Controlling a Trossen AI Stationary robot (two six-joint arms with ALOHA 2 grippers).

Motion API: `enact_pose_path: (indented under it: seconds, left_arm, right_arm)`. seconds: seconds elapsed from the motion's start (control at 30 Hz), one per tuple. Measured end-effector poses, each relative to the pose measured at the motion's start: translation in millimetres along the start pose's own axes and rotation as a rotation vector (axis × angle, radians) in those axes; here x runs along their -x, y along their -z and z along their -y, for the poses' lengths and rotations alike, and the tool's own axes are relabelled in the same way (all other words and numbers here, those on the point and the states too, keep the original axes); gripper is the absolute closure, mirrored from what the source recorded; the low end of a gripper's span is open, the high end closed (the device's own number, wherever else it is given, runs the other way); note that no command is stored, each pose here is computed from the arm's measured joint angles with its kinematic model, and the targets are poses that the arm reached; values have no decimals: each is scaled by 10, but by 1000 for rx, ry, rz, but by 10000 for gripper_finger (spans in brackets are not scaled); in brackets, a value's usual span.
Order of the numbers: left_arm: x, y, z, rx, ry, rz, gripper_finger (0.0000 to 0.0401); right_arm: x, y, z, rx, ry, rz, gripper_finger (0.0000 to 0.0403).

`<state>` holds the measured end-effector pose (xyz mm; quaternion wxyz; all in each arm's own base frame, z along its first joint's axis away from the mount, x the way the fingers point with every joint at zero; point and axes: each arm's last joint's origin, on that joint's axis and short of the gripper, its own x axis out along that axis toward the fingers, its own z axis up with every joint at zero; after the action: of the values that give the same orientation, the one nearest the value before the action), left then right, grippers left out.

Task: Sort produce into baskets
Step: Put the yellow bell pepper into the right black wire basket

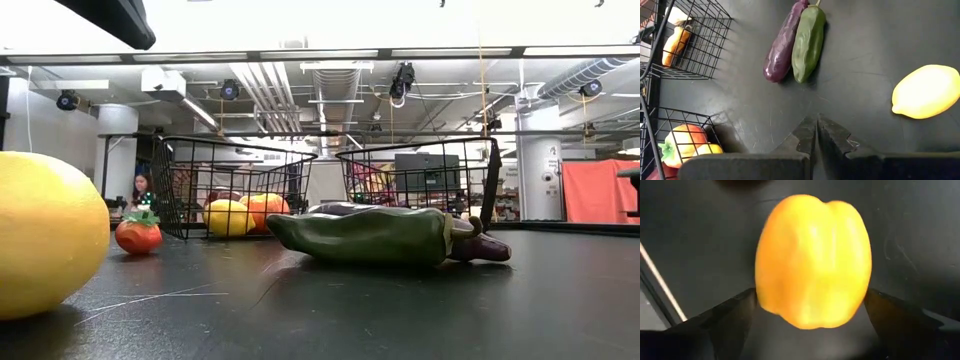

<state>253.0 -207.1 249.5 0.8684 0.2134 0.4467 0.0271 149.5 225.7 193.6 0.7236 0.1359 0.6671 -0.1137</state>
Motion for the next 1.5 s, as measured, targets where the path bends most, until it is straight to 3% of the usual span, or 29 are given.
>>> enact_pose_path:
  seconds: [0.23,0.67,0.9,1.2,1.5]
  left_arm:
    - [-3,-1,-4,8,-1,0,400]
    - [-20,-7,-21,17,-4,-1,400]
    - [-27,-4,-17,19,-3,1,400]
    - [-27,-4,-17,19,-3,2,400]
    - [-32,-7,-25,18,-7,2,400]
  right_arm:
    - [-131,27,97,-60,18,-12,44]
    - [-197,20,87,-55,-24,5,45]
    - [-155,5,94,-66,-22,7,82]
    - [271,-122,51,-137,1,86,88]
    - [998,-805,216,-223,91,328,90]
